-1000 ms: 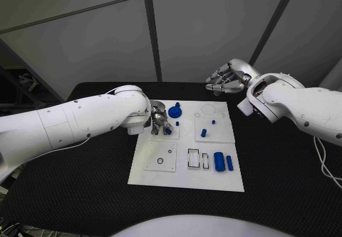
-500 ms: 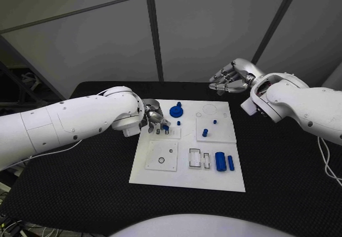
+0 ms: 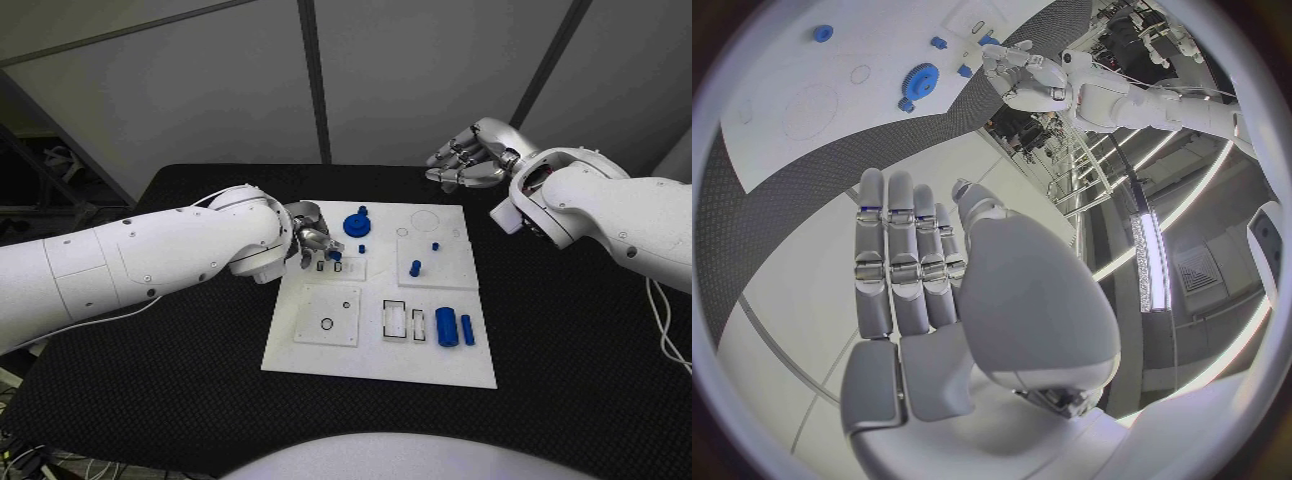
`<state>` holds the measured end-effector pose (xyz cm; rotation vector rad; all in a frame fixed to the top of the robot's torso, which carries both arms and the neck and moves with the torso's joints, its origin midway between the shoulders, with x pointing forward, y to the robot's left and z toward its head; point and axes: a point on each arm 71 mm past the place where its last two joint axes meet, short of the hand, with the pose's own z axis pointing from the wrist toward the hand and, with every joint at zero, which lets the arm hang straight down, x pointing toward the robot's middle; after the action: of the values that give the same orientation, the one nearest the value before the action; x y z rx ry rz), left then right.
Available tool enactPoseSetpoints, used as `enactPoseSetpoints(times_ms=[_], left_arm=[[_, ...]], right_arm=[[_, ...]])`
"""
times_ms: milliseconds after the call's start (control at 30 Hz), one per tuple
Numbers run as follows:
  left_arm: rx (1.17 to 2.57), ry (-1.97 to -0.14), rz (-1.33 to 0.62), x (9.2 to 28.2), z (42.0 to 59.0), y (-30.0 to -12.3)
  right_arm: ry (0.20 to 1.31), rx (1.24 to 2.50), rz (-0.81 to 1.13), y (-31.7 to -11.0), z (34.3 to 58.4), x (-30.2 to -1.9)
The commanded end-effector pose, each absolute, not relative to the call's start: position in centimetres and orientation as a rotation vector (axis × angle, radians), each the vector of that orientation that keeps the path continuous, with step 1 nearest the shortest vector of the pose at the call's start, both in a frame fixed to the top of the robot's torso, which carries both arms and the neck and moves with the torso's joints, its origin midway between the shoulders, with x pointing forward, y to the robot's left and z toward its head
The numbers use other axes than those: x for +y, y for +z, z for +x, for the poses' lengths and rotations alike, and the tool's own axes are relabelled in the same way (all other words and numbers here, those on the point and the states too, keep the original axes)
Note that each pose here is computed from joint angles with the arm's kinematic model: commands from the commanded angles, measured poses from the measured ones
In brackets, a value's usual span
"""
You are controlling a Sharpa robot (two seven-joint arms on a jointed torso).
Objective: Assemble the parts on the task board
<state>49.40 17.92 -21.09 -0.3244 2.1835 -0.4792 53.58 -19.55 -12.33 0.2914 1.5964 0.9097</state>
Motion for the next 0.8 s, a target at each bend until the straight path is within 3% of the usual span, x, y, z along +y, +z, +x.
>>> enactPoseSetpoints(times_ms=[33, 800], left_arm=[[2.127, -0.470, -0.305, 17.64, 49.56, -20.93], [2.172, -0.406, -0.145, 16.74, 49.24, -21.67]], right_arm=[[0.917, 1.596, 0.282, -12.18, 53.54, -19.42], [0.920, 1.601, 0.279, -12.22, 53.54, -19.26]])
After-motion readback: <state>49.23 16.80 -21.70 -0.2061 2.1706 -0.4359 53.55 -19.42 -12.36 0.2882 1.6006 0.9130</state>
